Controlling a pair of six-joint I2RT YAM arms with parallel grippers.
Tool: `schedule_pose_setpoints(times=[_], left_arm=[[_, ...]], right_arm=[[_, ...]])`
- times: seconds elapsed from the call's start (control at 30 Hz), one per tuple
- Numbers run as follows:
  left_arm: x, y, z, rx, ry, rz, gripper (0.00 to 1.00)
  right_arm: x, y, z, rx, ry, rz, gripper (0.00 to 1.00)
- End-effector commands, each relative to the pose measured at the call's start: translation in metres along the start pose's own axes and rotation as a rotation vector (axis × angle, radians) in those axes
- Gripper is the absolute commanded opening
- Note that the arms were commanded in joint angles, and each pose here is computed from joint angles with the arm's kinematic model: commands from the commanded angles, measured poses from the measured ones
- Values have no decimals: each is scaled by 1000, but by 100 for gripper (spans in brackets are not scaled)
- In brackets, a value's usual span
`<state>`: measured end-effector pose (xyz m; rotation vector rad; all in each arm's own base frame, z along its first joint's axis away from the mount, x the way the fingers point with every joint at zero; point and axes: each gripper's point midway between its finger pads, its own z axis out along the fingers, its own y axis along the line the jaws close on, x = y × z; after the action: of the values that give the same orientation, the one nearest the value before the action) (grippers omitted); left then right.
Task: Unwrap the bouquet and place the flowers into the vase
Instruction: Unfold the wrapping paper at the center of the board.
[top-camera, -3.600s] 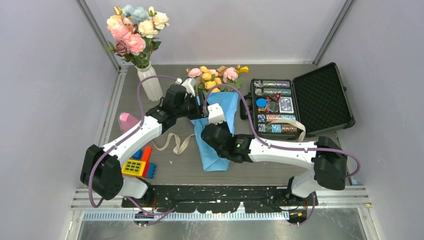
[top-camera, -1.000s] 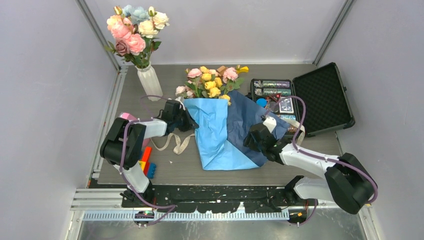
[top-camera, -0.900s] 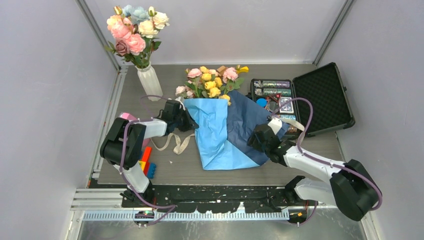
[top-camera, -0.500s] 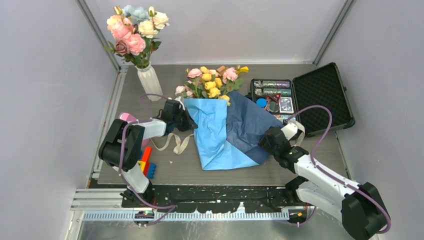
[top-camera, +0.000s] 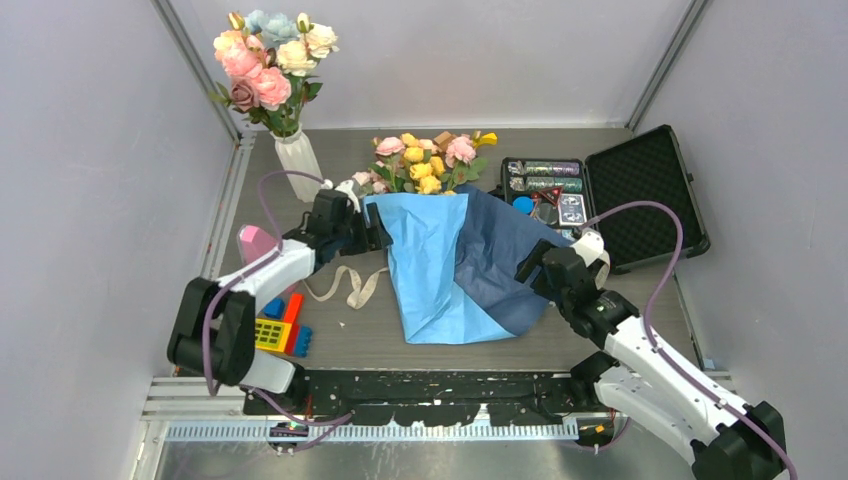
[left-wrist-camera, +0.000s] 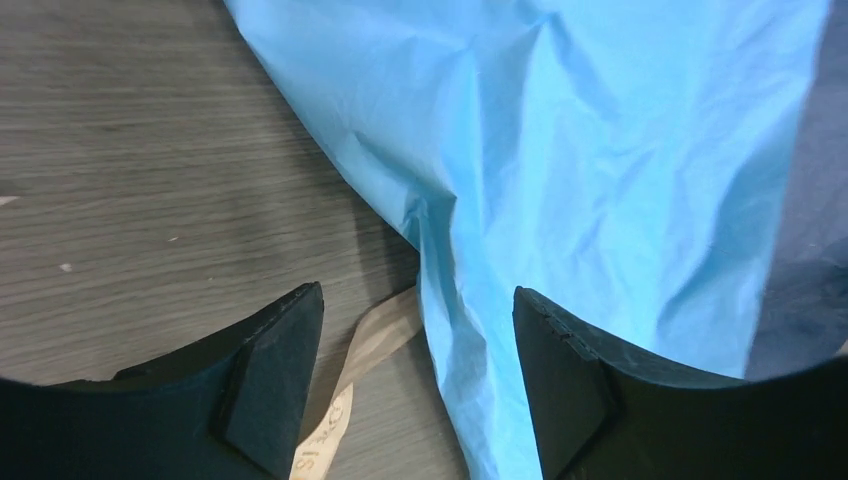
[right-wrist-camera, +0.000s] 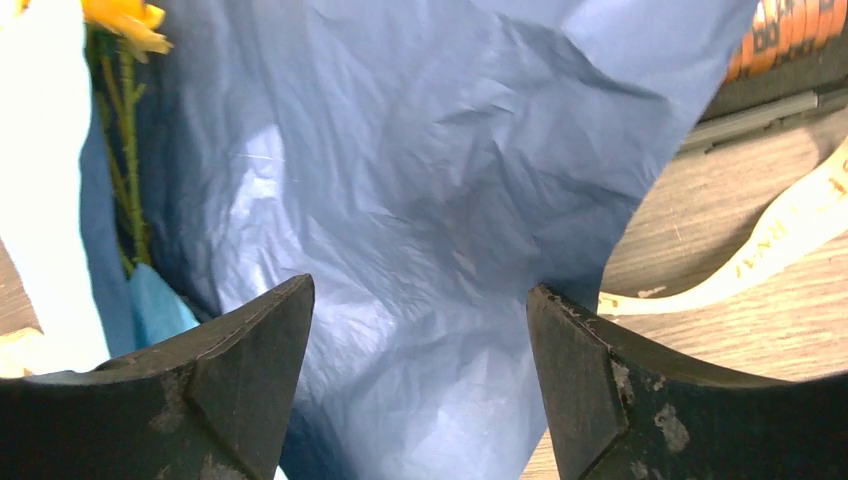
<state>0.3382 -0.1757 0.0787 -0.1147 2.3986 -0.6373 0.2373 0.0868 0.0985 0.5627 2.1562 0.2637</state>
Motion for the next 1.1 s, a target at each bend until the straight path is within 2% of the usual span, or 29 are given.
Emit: schedule_pose_setpoints(times=[0.0, 0.1, 0.3, 0.4, 0.53, 0.97, 1.07], left_arm=[[-23, -20, -36, 15, -72, 137, 72], [-15, -49, -51, 69, -62, 234, 73], [28, -110, -66, 193, -16, 388, 79], [43, -124, -68, 197, -16, 440, 85], [72, -144, -66, 200, 1, 522, 87], [111, -170, -30, -56, -19, 838, 89], [119, -170, -24, -92, -6, 901, 85]], right_arm=[[-28, 18, -17, -56, -41, -46, 86], [-38, 24, -21, -58, -39, -109, 93], [-54, 22, -15, 10, 18, -201, 96], [-67, 6, -9, 65, 21, -168, 97], [-78, -9, -9, 79, 0, -102, 98], [-64, -23, -17, 54, 13, -34, 97], [-62, -22, -17, 46, 16, -26, 97]])
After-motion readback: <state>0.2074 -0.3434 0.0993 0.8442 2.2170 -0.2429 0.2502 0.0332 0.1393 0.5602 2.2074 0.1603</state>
